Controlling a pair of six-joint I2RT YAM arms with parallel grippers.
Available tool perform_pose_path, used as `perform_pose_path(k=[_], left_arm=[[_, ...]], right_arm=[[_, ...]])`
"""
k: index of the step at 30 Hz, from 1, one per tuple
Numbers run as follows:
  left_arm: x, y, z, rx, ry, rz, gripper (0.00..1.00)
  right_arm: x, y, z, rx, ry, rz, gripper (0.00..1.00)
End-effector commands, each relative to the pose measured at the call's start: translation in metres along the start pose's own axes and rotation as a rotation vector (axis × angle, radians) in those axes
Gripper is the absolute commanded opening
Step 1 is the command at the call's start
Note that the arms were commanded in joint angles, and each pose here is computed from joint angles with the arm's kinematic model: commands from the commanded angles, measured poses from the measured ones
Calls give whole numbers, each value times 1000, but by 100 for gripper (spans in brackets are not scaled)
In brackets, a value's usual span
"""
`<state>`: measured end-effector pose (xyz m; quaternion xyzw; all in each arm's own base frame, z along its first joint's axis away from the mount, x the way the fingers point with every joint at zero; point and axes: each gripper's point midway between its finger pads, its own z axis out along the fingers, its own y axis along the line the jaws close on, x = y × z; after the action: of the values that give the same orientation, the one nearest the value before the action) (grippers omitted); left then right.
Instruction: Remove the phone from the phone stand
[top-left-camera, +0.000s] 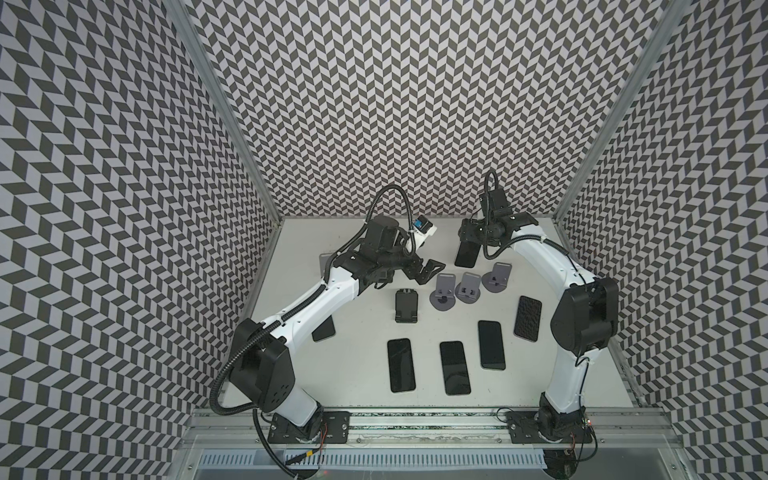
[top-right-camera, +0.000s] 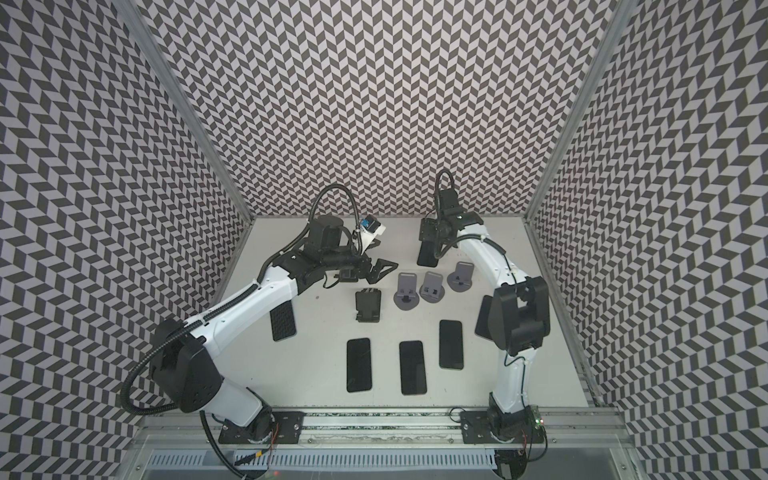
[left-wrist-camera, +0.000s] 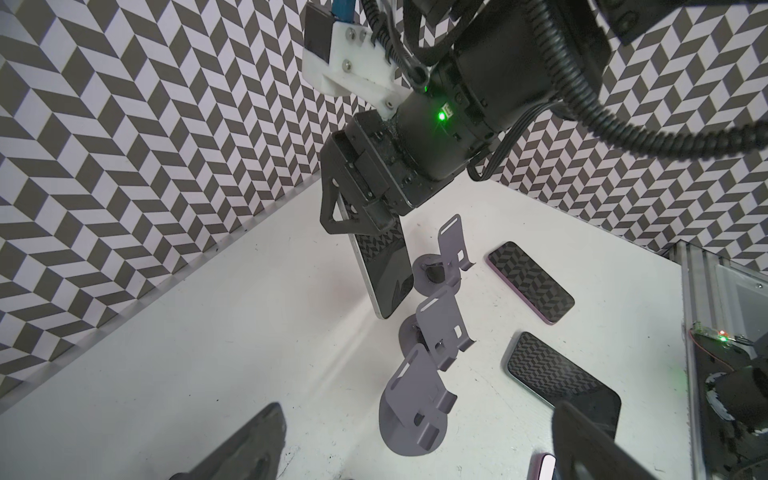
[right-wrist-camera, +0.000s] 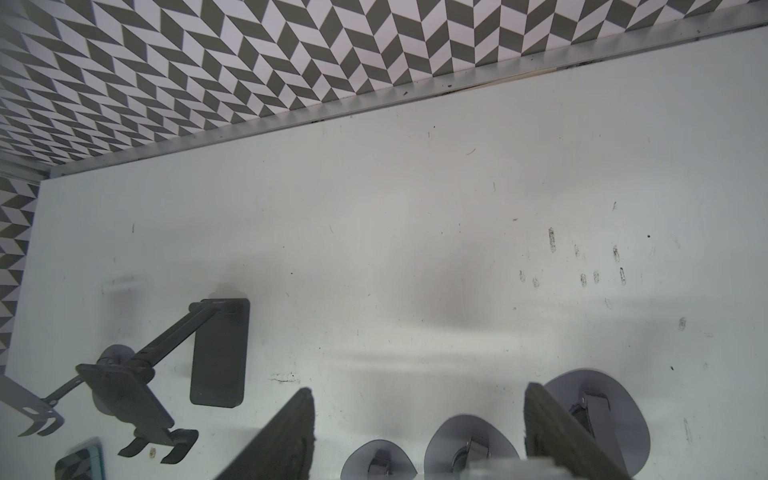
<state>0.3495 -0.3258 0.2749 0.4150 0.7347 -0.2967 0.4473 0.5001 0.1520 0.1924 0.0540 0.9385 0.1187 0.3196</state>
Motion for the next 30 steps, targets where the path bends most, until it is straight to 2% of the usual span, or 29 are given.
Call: perform_pose_path(k=[1, 9, 30], left_arm=[[1, -2, 3, 14, 31, 34, 100], [5, 2, 13, 23, 57, 31, 100], [14, 11, 22, 17, 93, 26, 100]], right_arm=[[-18, 13, 2, -35, -55, -13, 53], [-7, 7, 24, 1, 6, -33, 53], [1, 3, 57, 32, 71, -53, 53]])
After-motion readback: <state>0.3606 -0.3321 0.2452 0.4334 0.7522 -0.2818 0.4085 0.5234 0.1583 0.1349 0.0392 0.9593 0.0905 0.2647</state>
